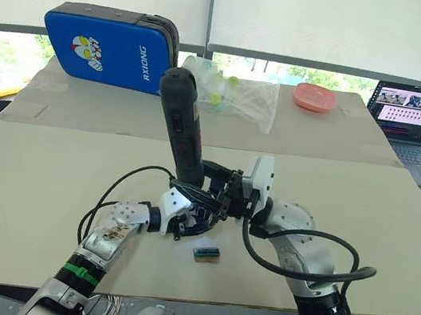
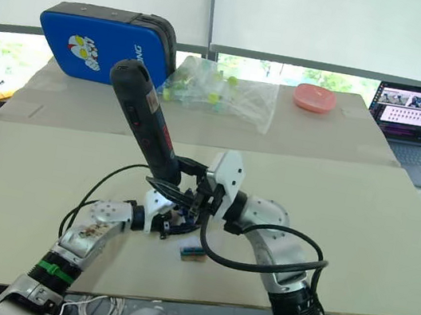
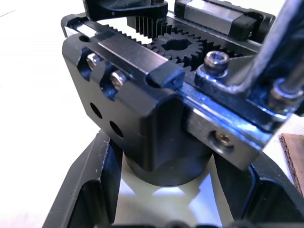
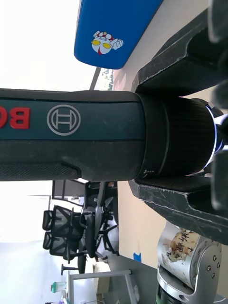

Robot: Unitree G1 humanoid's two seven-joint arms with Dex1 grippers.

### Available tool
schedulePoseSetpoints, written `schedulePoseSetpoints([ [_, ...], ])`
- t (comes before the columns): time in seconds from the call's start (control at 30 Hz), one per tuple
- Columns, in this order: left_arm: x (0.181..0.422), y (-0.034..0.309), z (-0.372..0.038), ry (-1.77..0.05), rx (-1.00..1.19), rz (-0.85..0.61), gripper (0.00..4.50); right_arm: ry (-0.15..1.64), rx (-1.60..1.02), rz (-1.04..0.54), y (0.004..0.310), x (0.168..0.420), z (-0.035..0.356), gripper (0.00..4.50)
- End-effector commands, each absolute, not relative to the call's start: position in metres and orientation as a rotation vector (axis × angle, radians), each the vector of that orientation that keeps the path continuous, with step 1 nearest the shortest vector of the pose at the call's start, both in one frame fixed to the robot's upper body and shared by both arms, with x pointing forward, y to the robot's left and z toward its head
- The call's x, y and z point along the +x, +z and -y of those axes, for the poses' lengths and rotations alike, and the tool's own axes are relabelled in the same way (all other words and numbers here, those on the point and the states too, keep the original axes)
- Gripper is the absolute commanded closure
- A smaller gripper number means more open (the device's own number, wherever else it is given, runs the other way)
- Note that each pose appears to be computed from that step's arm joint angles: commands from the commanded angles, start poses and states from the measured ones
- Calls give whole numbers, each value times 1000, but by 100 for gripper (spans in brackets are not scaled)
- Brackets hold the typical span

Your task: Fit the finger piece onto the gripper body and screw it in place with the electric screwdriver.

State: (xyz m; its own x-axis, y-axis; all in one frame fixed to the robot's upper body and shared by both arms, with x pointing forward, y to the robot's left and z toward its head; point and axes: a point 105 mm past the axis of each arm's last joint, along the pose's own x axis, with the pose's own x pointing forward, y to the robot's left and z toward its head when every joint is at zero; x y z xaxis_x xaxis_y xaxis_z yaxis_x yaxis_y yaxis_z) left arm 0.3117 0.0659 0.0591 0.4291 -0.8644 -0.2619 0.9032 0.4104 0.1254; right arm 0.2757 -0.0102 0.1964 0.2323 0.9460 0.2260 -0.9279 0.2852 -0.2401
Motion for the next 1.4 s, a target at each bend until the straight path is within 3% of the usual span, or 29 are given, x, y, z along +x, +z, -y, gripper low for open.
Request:
schedulePoseSetpoints([
  [0.03, 303, 46, -67, -1150, 254, -230, 221, 1266, -57, 265, 178, 283, 21, 259],
  [0.47, 310, 45, -67, -1124, 252, -219, 221, 1346, -54, 497, 237, 261, 26, 259],
  [0.93, 312, 39, -68, -1086, 232, -224, 221, 1491, -84, 544, 257, 230, 33, 259],
  [1.0, 312, 39, -68, -1080, 223, -224, 112, 1507, -71, 548, 262, 224, 36, 259],
  [1.1, 311, 39, -71, -1077, 221, -227, 4, 1529, -56, 539, 267, 217, 41, 259],
  [1.27, 301, 50, -101, -1044, 197, -209, 4, 1562, -43, 454, 288, 197, 68, 259],
  [1.4, 289, 72, -137, -1010, 110, -154, 4, 1376, -83, 243, 296, 217, 121, 259],
])
